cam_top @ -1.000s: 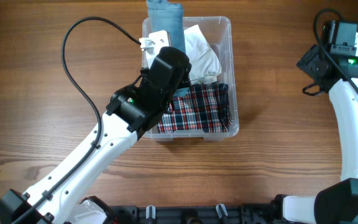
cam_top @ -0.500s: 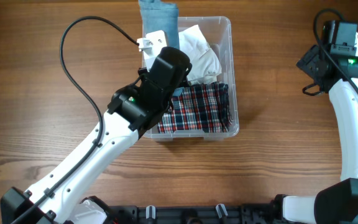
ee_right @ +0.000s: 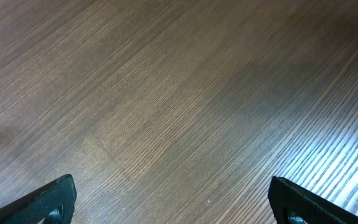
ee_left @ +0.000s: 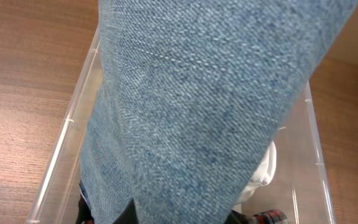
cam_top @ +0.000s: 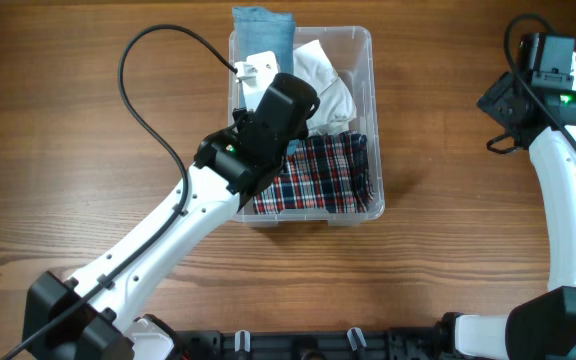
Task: Pack container
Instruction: 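Lower the denim into the bin's upper part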
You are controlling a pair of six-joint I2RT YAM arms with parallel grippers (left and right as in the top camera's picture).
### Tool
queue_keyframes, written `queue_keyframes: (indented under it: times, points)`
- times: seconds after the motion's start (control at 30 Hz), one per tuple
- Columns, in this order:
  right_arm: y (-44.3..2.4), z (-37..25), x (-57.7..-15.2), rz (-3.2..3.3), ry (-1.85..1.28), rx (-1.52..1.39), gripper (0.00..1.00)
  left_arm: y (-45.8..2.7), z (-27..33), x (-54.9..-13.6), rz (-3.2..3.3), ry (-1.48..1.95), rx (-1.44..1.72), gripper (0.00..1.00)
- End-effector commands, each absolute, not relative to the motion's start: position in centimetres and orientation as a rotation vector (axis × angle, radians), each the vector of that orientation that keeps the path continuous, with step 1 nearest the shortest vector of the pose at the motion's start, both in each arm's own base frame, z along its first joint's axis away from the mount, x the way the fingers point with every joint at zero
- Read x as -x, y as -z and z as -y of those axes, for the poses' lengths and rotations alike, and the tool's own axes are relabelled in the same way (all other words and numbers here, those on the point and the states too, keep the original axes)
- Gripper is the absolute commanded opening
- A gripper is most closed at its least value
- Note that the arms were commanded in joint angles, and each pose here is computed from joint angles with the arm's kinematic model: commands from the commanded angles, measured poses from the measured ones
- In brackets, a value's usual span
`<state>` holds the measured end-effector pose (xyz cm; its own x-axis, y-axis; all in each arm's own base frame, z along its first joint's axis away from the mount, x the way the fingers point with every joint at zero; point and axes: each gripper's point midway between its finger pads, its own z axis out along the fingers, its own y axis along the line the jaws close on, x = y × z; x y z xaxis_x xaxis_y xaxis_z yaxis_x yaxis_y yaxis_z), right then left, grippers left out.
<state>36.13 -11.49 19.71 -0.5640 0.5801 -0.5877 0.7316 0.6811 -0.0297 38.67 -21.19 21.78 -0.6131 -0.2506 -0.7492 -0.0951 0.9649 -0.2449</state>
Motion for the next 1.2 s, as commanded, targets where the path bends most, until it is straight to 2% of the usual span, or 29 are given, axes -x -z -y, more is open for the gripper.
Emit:
queue_keyframes:
  times: [0.0, 0.03, 0.13, 0.27, 0.67, 0.73, 0.83, 0.9, 1.03, 1.17]
  points:
    - [-19.1, 11.8, -35.9, -2.350, 0.389, -1.021, 1.00, -24.1, 21.4, -39.4, -2.171, 0.243, 0.251, 0.28]
    - [-19.1, 11.8, -35.9, -2.350, 0.389, -1.021, 1.00, -24.1, 21.4, -39.4, -2.171, 0.242, 0.251, 0.36]
    - [-19.1, 11.9, -35.9, -2.351, 0.390, -1.021, 1.00, -24.1, 21.4, -39.4, -2.171, 0.242, 0.251, 0.40]
    - [-19.1, 11.8, -35.9, -2.351, 0.390, -1.021, 1.00, -24.2, 21.4, -39.4, -2.166, 0.246, 0.252, 0.55]
    - [-19.1, 11.8, -35.9, -2.350, 0.389, -1.021, 1.00, -26.6, 22.5, -40.8, -2.056, 0.342, 0.279, 0.55]
    - [-19.1, 11.8, -35.9, -2.351, 0.390, -1.021, 1.00, -27.8, 22.9, -41.4, -2.005, 0.380, 0.290, 0.50]
    - [-19.1, 11.9, -35.9, -2.351, 0.390, -1.021, 1.00, -28.7, 23.5, -42.3, -1.947, 0.424, 0.305, 0.33]
    - [-19.1, 11.8, -35.9, -2.350, 0.389, -1.021, 1.00, -28.7, 24.1, -43.2, -1.917, 0.447, 0.311, 0.29]
    - [-19.1, 11.9, -35.9, -2.350, 0.390, -1.021, 1.00, -27.7, 25.6, -45.6, -1.853, 0.489, 0.330, 0.06]
    - [-19.1, 11.9, -35.9, -2.350, 0.390, -1.021, 1.00, -25.6, 26.5, -48.5, -1.793, 0.513, 0.357, 0.04]
